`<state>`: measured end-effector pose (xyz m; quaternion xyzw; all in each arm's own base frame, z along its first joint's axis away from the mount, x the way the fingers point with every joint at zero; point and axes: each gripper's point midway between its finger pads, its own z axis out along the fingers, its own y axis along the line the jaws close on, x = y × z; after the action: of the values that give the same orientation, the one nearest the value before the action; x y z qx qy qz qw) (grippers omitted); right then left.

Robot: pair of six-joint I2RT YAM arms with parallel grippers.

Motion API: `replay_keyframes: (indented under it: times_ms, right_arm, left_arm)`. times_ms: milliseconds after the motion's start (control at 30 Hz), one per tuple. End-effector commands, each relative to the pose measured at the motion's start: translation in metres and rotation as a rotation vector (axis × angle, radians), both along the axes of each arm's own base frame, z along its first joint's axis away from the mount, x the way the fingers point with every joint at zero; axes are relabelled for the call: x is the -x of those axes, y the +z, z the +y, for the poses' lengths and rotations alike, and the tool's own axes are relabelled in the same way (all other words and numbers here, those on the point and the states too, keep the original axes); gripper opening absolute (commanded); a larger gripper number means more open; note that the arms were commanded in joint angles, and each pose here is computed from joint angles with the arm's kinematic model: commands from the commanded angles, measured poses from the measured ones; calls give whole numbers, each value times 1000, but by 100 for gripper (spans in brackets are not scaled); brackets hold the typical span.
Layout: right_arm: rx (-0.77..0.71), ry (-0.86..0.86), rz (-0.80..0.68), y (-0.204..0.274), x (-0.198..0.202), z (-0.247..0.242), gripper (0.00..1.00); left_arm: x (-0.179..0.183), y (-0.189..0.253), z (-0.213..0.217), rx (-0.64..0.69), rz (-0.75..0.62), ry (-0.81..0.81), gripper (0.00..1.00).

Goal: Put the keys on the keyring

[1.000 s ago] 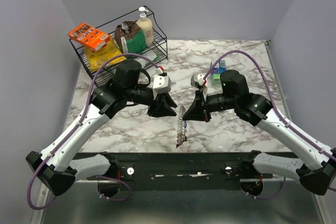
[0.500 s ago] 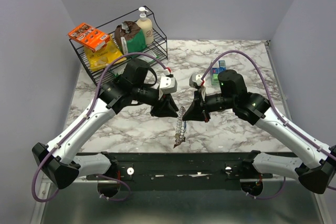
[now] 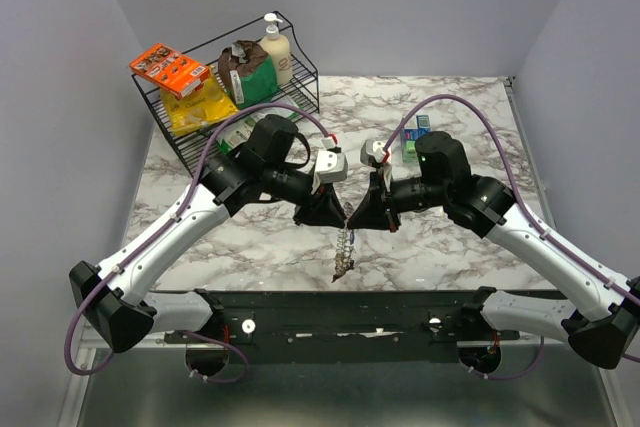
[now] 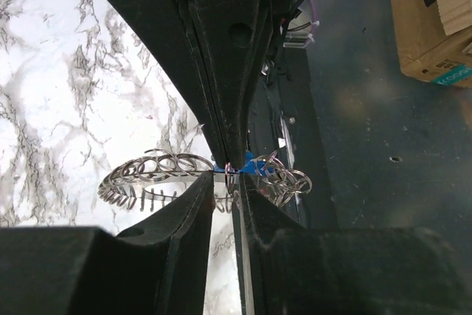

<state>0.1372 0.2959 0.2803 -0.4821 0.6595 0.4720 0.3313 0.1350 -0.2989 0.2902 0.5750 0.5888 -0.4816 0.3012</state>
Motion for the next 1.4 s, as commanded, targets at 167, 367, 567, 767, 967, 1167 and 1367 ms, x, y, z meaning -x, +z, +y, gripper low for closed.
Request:
replay_keyframes:
  times_ms: [167,367,567,767,967,1167,1367]
  right_arm:
    - [-41,-3,-52,20,-2,1,1]
    - [-46,-9,-54,20,-2,0,1]
    - [-50,-32,-57,21,-4,0,1]
    - [-72,-88,-58,25,-10,-1,10]
    - [-109,-130,-79,38,-12,-4,43]
    - [-137,-186,-102,48,-16,-10,73]
    - [-165,-258,-139,57,-21,-19,86]
  left_arm:
    - [0,-6,-3,-25,-4,3,13]
    - [0,-11,-4,-47,-19,7,0]
    - [-3,-12,-7,-19,-36,41,0]
    - [-3,-1,-12,83,-60,75,0]
    - [-3,8,-15,179,-63,99,0]
    - [-1,16,-16,263,-76,121,0]
    - [-1,28,-12,368,-132,155,0]
